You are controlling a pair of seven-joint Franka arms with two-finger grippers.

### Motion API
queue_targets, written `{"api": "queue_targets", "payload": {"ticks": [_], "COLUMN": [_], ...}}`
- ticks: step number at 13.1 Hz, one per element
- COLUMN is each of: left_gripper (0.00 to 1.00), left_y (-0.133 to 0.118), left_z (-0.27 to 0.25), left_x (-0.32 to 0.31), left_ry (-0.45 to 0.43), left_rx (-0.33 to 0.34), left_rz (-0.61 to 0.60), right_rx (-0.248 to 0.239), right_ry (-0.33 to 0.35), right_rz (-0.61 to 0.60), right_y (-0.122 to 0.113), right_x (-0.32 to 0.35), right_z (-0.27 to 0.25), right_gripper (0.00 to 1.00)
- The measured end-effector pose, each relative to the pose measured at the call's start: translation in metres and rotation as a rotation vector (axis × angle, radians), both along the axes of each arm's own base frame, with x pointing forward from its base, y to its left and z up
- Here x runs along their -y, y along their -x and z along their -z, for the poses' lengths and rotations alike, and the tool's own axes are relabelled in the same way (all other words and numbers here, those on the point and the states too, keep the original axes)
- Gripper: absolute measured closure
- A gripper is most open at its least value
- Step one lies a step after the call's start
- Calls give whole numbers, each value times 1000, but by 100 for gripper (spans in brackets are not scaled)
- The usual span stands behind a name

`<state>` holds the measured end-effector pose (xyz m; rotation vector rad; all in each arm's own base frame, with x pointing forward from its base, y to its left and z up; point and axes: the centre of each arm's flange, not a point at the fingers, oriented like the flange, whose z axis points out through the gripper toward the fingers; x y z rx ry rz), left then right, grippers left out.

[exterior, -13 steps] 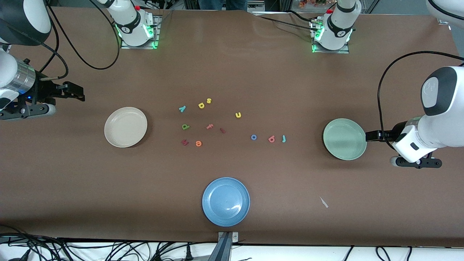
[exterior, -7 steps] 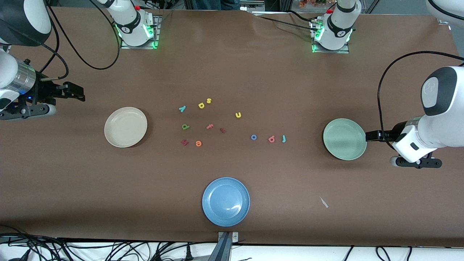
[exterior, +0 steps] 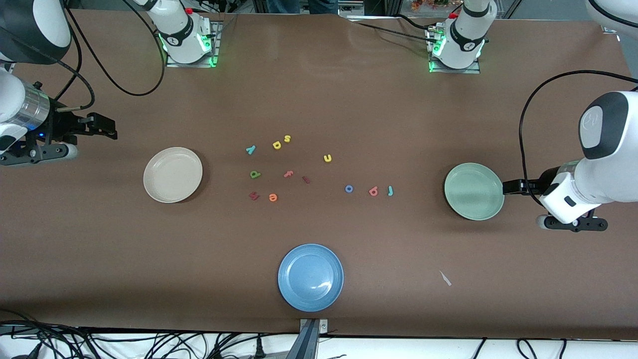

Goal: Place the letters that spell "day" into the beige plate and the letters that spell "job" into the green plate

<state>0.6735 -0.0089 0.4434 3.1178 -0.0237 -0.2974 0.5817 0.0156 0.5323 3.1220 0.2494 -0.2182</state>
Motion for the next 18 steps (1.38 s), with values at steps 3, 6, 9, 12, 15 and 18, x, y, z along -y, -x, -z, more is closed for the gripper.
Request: {"api": "queue_targets", "payload": {"ticks": [3,6,9,12,15,18], "left_gripper": [0,0,0,0,0,0], "left_y": [0,0,0,0,0,-1], "left_z": [0,0,0,0,3,11], "left_x": [0,1,1,2,5,13], "left_ry": [0,0,0,0,0,-3], "left_rx": [0,0,0,0,-6,-15], "left_rz": [0,1,2,3,7,-8], "right_rx": [0,-1,-6,-14,-21,-38], "right_ry": [0,0,0,0,0,1], "right_rz": [0,0,0,0,-4,10], "right_y": [0,0,0,-2,-3,-5], "right_x": [0,0,0,0,-8,-39], "right_z": [0,0,2,7,11,23], "right_gripper": [0,0,0,0,0,0]}}
